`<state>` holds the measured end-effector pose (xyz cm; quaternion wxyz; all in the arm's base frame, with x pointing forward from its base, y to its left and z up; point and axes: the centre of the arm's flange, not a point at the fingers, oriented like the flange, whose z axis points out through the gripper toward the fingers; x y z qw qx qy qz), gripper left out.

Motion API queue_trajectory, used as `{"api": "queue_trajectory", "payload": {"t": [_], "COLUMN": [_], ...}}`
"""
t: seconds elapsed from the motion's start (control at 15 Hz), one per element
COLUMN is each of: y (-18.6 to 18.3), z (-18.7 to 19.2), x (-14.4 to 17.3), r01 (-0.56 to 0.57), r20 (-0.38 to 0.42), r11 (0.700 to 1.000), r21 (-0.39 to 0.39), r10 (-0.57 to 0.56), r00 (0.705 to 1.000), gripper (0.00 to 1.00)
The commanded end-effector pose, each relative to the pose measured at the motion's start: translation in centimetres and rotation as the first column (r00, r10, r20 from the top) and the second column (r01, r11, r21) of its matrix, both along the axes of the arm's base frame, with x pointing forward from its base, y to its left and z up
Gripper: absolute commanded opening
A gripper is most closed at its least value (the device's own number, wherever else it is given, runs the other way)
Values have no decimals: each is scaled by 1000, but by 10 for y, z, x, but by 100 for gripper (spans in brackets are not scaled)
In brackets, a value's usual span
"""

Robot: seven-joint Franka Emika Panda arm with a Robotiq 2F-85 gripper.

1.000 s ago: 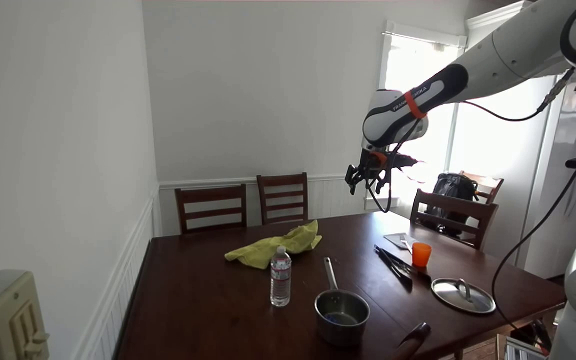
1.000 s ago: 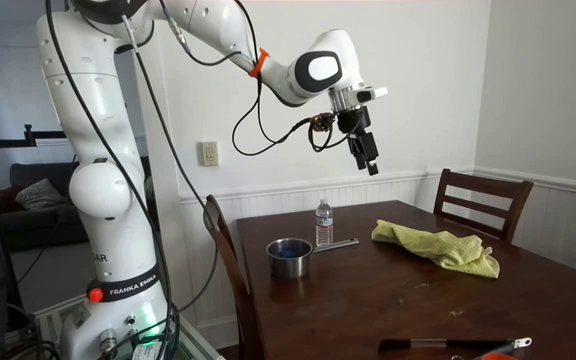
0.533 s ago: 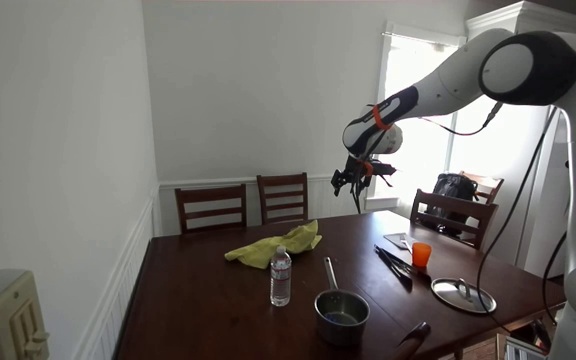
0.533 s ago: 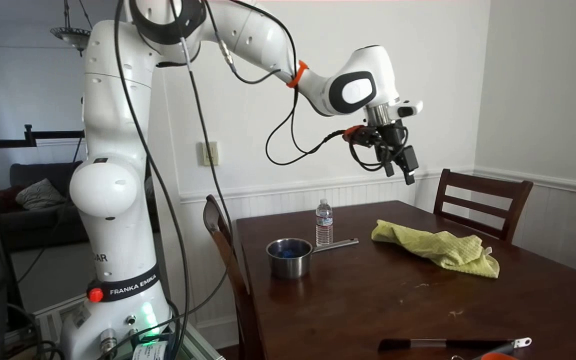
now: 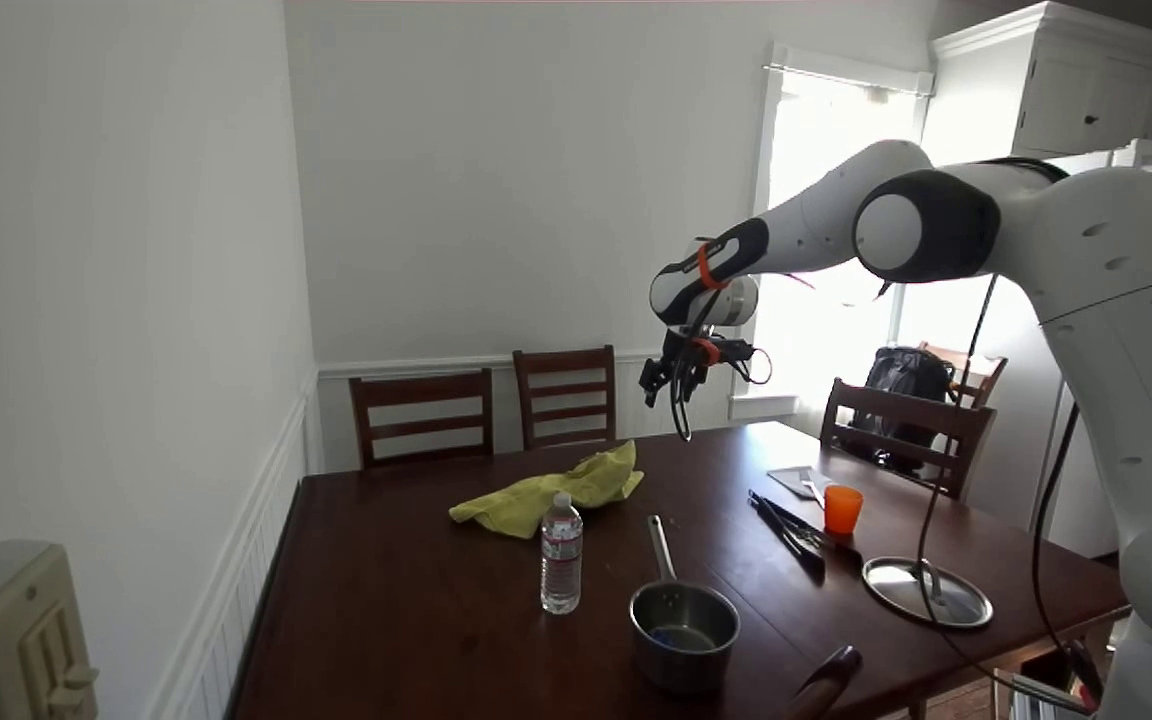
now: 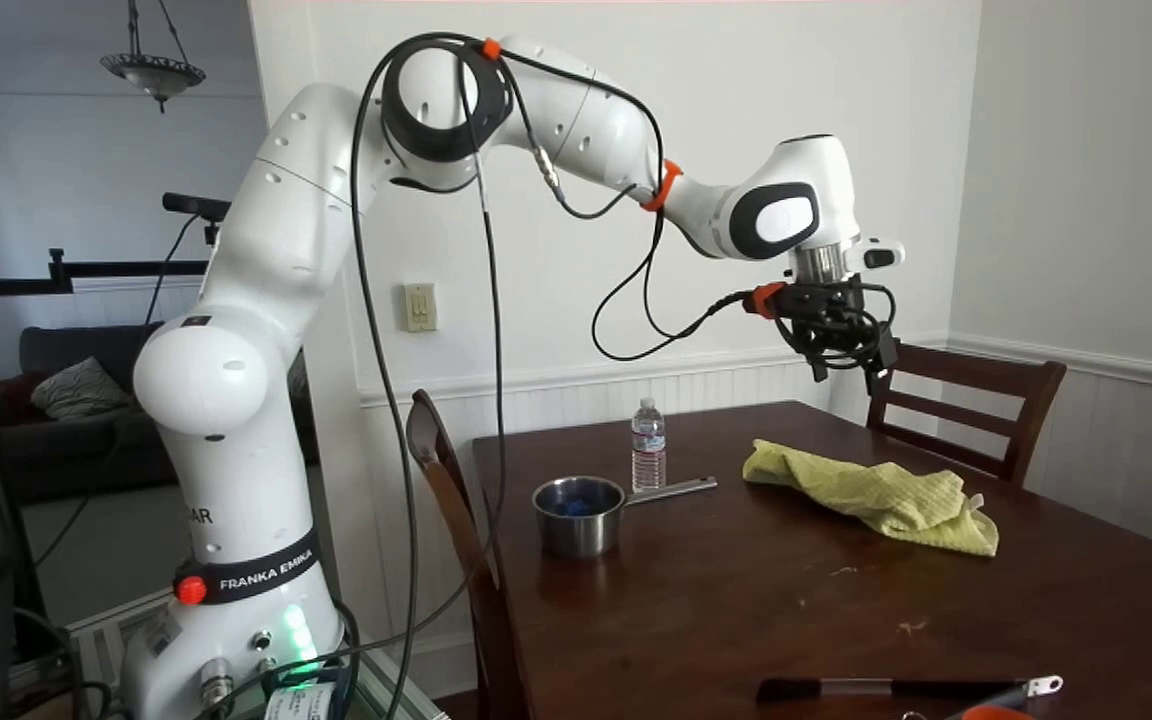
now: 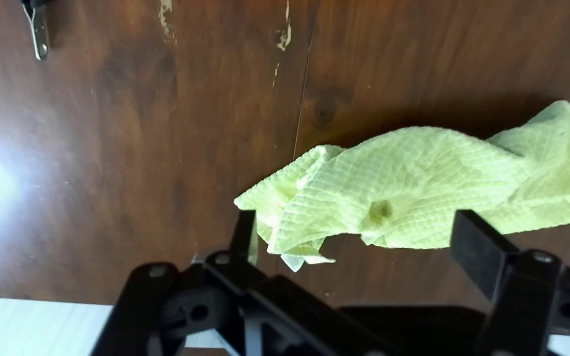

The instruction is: Pick up the light green towel and spread it evenly on the table

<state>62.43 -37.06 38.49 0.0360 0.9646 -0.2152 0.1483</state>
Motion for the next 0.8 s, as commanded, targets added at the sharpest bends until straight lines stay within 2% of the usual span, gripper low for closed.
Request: {"api": "queue_trajectory", "payload": {"t": [0.0, 0.53, 0.73], "y": [-5, -9, -47], "z": [-2, -7, -37], "x": [4, 13, 51], "r01": [4, 24, 108], "r20": [2, -2, -29], "r11": [1000, 1000, 992], "r21": [-5, 1, 65], "r10": [-4, -24, -106], "r00": [1000, 1000, 994], "gripper": [100, 100, 100]}}
